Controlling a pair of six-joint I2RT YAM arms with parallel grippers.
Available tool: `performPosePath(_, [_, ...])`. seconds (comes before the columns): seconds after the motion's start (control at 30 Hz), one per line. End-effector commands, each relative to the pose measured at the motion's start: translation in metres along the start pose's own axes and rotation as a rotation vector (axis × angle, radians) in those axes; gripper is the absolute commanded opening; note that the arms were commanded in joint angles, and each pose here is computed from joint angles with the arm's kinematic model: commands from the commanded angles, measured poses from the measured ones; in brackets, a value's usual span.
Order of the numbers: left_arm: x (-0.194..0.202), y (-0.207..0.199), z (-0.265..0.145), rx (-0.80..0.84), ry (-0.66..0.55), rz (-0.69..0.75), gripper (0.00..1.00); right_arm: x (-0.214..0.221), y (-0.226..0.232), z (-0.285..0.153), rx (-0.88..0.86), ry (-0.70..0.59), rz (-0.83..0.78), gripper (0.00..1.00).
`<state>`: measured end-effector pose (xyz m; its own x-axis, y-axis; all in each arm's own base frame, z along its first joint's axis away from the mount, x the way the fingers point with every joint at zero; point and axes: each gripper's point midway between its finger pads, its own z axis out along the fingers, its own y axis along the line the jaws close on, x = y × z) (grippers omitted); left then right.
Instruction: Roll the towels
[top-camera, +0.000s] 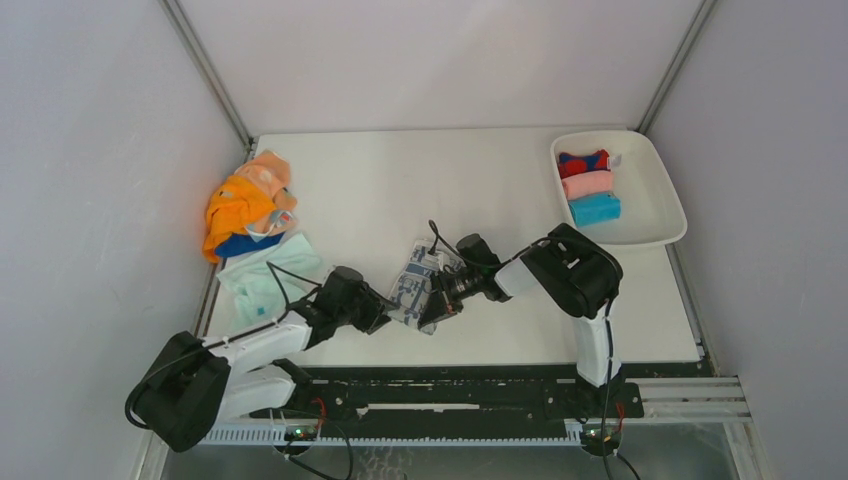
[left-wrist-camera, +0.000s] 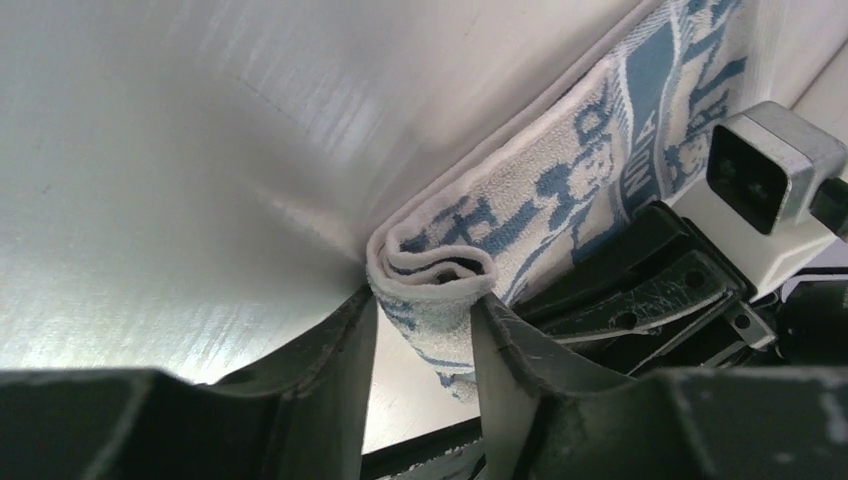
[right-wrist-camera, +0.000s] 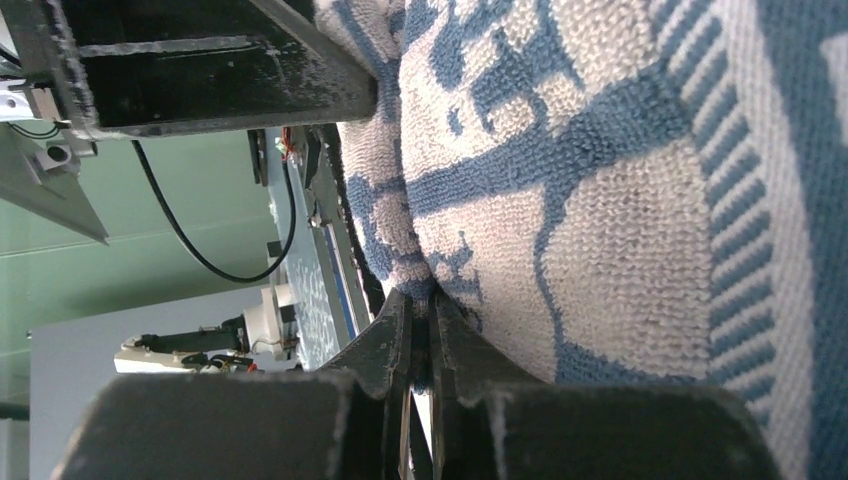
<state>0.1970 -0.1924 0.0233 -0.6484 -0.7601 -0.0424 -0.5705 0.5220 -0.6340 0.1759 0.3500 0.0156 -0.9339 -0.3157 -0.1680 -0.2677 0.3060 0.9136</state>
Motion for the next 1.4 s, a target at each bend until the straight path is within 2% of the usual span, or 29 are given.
performPosePath(0.0, [-0.001, 0.027, 0.006, -0.105, -0.015, 0.034, 0.42, -0.007, -0.012, -0.001, 0.093, -0.040, -0.058, 0.01])
performPosePath(0.13, [0.000, 0.031, 0.007, -0.123, -0.006, 0.036, 0.38, -0.013, -0.001, -0.004, 0.125, -0.065, -0.139, 0.03])
performPosePath(0.2, [0.000, 0.031, 0.007, -0.129, -0.004, 0.048, 0.37, -0.016, 0.009, -0.008, 0.163, -0.083, -0.213, 0.10])
performPosePath(0.37, [-0.004, 0.027, 0.001, -0.176, -0.015, 0.109, 0.37, -0.022, 0.030, -0.019, 0.343, -0.130, -0.460, 0.34])
performPosePath(0.47, [-0.007, 0.022, -0.002, -0.197, -0.018, 0.145, 0.37, -0.025, 0.042, -0.025, 0.456, -0.163, -0.631, 0.41])
performPosePath(0.6, [-0.006, 0.017, -0.001, -0.206, -0.004, 0.171, 0.37, -0.024, 0.062, -0.024, 0.509, -0.188, -0.780, 0.46])
performPosePath(1.03, [-0.002, 0.011, 0.010, -0.234, 0.040, 0.214, 0.38, -0.011, 0.042, -0.005, 0.717, -0.119, -1.019, 0.47])
performPosePath(1.23, [-0.002, 0.018, 0.014, -0.260, 0.046, 0.223, 0.38, -0.006, 0.018, -0.014, 0.802, -0.080, -0.982, 0.30])
performPosePath(1.37, [-0.002, 0.022, 0.017, -0.280, 0.053, 0.233, 0.38, 0.000, 0.004, -0.023, 0.807, -0.077, -0.917, 0.24])
